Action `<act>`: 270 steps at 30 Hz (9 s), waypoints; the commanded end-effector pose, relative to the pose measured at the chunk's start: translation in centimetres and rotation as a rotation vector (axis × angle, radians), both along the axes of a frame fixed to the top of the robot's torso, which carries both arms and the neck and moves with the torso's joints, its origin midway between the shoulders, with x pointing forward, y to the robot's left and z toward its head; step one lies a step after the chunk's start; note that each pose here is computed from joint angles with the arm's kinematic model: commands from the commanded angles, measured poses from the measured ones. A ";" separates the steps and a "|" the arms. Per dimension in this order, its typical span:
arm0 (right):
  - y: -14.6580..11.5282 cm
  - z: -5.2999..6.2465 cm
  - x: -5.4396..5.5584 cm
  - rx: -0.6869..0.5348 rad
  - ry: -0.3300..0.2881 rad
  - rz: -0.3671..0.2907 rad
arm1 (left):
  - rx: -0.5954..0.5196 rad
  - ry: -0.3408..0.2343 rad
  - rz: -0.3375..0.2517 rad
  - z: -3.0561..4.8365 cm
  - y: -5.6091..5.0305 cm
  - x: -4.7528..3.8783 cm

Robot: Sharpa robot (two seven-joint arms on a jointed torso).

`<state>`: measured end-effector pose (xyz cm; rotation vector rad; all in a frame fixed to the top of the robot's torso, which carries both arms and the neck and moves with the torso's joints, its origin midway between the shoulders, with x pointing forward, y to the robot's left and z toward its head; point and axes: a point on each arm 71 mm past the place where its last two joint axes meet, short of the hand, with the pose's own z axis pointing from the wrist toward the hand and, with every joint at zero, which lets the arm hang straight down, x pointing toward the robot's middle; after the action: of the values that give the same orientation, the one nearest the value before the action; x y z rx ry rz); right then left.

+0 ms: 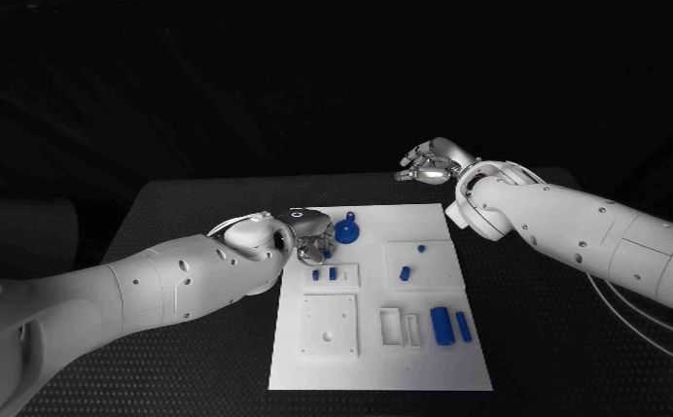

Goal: Assemble the parts on the task board

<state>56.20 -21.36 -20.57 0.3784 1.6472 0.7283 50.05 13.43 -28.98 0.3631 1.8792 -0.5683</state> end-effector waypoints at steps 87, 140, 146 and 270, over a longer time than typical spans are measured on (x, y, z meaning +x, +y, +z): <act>0.0 -7.2 -8.0 -0.741 -0.093 0.382 | -1.117 0.461 0.455 4.99 9.3 0.01; 1.7 -8.9 -9.9 -0.842 -0.208 0.431 | -1.112 0.456 0.470 4.89 9.8 0.20; 1.7 -8.3 -9.8 -0.834 -0.218 0.422 | -1.111 0.457 0.470 4.88 9.8 0.23; 14.5 -12.5 -18.3 -0.600 -0.180 0.737 | -1.108 0.443 0.477 4.97 7.8 1.63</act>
<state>38.39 -6.74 -32.06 -0.7104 1.6770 0.7397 51.70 21.53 -24.15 -0.9692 1.6516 -1.2719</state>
